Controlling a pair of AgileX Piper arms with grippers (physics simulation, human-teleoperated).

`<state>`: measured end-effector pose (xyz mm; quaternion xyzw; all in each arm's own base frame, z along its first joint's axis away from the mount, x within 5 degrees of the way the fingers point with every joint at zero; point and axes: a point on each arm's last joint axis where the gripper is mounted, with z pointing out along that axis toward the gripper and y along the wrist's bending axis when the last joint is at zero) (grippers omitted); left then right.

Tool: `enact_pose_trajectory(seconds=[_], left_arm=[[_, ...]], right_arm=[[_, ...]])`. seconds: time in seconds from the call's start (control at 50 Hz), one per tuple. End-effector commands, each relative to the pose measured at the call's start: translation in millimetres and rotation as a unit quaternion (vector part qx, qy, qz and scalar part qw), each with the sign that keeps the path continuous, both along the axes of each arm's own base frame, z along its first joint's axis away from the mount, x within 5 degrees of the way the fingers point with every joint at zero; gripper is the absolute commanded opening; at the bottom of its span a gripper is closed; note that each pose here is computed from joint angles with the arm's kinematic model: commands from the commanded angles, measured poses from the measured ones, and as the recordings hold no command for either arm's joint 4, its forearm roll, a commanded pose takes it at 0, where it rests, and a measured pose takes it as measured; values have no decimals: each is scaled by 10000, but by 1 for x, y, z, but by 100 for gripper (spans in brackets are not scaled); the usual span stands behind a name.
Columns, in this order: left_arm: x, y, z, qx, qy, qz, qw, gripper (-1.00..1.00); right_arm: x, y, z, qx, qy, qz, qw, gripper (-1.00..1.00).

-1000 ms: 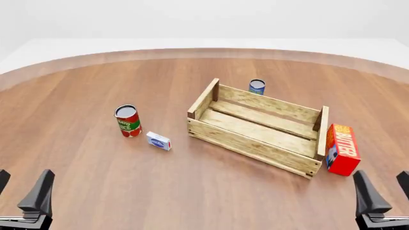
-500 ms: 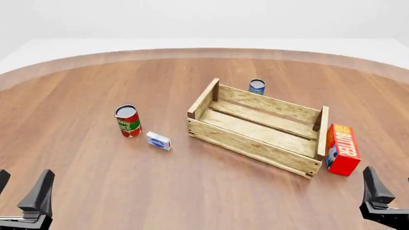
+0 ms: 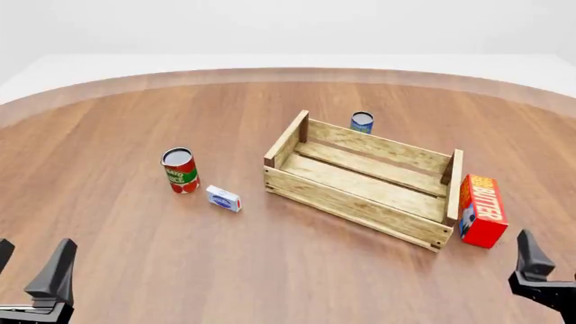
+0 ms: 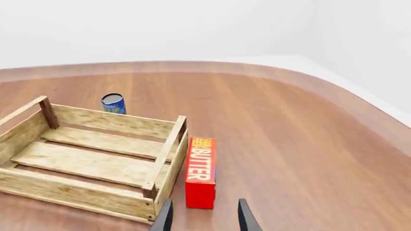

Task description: Pick up the butter and put it in the tray.

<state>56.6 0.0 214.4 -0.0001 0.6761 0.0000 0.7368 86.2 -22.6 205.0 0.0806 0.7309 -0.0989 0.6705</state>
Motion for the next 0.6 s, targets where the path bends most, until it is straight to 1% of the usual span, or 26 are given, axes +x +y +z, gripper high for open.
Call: enact_pose_trajectory(seconds=[0.02, 0.06, 0.38, 0.6], left_arm=[[0, 0, 0, 0, 0, 1, 10000, 100], [0, 0, 0, -1, 1, 0, 10000, 100], [0, 0, 0, 0, -1, 1, 10000, 100], [0, 0, 0, -1, 1, 0, 10000, 100]], right_arm=[[7, -4, -2, -43, 110, -120, 9999, 100], [10, -5, -2, -97, 122, -118, 9998, 100], [26, -8, -8, -101, 264, -36, 9996, 100], [35, -10, -14, -52, 373, -32, 9993, 100]])
